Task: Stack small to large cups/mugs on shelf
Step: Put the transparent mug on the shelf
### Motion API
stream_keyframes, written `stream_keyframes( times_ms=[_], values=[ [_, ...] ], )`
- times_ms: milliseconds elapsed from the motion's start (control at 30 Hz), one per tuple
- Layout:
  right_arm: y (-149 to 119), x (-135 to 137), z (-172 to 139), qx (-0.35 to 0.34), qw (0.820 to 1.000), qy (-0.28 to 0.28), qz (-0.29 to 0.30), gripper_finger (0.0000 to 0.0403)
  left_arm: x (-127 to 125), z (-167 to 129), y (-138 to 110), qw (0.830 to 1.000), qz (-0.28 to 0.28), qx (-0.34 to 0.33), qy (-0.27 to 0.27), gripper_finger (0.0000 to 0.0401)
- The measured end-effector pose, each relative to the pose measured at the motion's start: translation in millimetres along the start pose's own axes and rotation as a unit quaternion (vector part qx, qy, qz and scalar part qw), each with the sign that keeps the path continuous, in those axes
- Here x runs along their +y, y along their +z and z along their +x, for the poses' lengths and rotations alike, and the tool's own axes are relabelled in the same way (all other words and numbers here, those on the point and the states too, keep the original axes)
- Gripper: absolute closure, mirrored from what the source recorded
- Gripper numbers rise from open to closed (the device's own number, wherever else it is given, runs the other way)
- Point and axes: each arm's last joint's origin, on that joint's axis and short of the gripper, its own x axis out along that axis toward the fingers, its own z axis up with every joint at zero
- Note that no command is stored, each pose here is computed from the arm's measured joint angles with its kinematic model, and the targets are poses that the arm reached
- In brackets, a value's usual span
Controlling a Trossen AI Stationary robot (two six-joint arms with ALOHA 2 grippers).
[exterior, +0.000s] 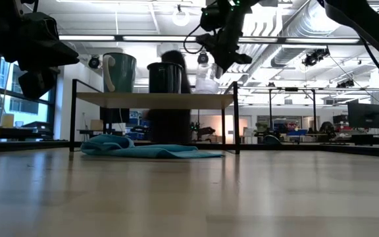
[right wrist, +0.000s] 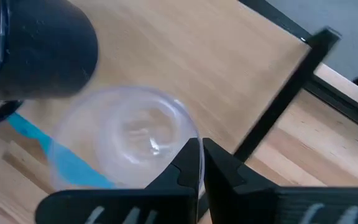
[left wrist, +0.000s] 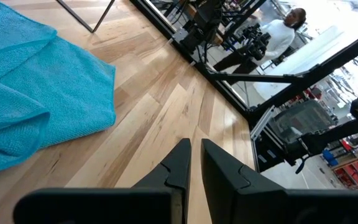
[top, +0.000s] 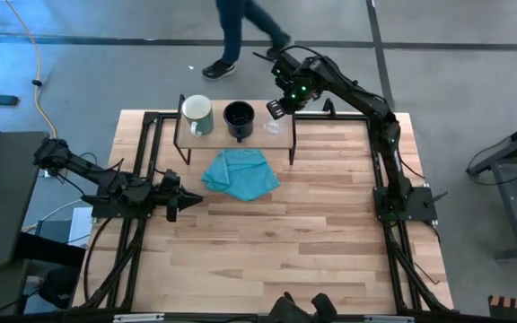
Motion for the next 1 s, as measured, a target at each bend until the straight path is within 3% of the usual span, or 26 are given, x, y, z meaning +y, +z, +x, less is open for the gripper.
stream_keyframes(
  times_ms=[1000],
  values=[
    [4.3,-1.6,3.6,-0.005,1.000,0.011,-0.014,0.0390,-0.2,0.0,-0.3,1.000,-0.008,0.005,-0.004,0.0375]
  ],
)
